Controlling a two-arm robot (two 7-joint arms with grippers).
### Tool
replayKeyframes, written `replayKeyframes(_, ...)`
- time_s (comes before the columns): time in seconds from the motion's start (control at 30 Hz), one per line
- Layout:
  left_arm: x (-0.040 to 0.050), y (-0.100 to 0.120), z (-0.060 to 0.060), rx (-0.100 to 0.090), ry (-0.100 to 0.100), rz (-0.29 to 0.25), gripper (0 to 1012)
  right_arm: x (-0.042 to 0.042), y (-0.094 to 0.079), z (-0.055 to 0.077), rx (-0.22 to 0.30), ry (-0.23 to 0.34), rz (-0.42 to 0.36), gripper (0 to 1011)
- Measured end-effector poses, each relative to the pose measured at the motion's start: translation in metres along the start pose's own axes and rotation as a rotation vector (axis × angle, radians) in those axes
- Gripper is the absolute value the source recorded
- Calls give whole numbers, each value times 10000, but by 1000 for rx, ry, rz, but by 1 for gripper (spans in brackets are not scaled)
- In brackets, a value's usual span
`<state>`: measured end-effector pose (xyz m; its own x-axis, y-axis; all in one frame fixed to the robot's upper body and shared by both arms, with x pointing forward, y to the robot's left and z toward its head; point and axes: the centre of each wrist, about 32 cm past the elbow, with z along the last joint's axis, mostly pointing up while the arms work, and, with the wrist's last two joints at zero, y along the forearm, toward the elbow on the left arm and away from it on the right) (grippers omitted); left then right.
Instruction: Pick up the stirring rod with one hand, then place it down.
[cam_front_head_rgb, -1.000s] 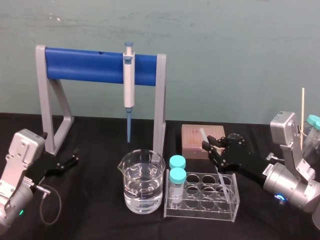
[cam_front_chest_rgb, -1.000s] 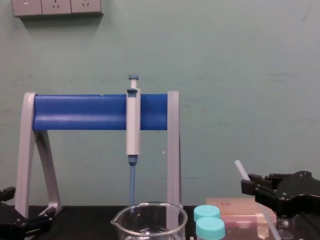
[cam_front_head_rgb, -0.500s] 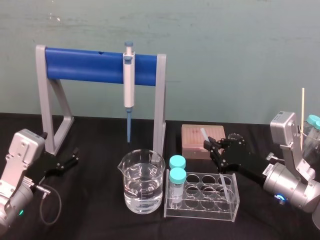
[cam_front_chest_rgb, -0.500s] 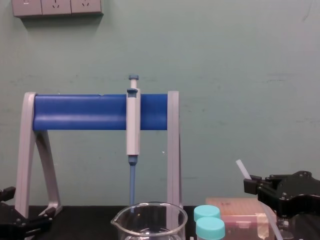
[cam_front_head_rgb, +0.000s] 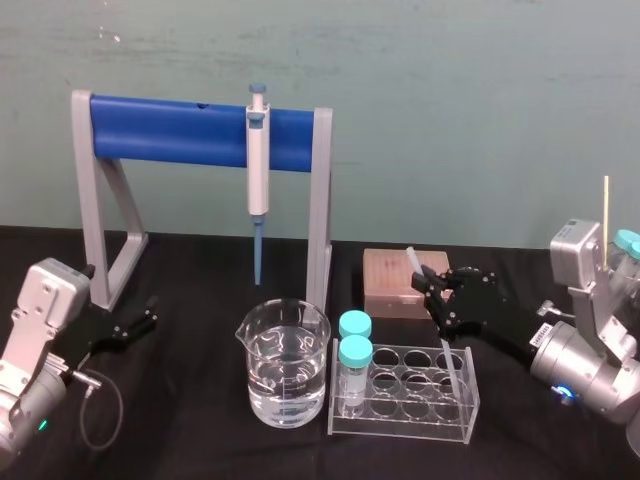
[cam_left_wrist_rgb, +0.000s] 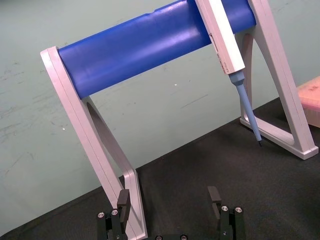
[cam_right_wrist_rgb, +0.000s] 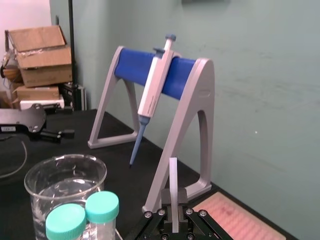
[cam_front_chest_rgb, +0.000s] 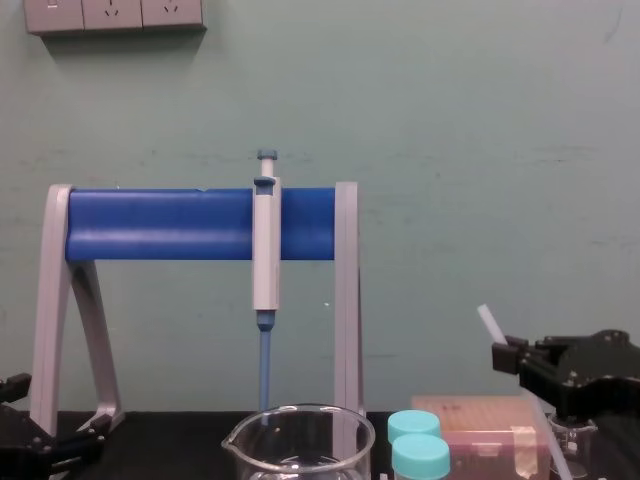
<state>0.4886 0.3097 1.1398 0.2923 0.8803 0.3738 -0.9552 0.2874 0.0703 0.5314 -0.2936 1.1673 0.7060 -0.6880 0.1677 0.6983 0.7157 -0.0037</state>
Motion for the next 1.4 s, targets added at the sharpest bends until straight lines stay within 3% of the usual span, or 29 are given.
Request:
replayKeyframes(0.2,0,0,0,0,0,0,1000,-9,-19,33,39,-4,-8,64)
replayKeyframes(0.8,0,0,0,0,0,0,1000,-10,-50,274,222,-58,3,64)
replayKeyframes(1.1,0,0,0,0,0,0,1000,-50,-103,192,326,-100,-72,64)
replayKeyframes(1.4,0,0,0,0,0,0,1000,-77,-140,92,355,-94,-95,64)
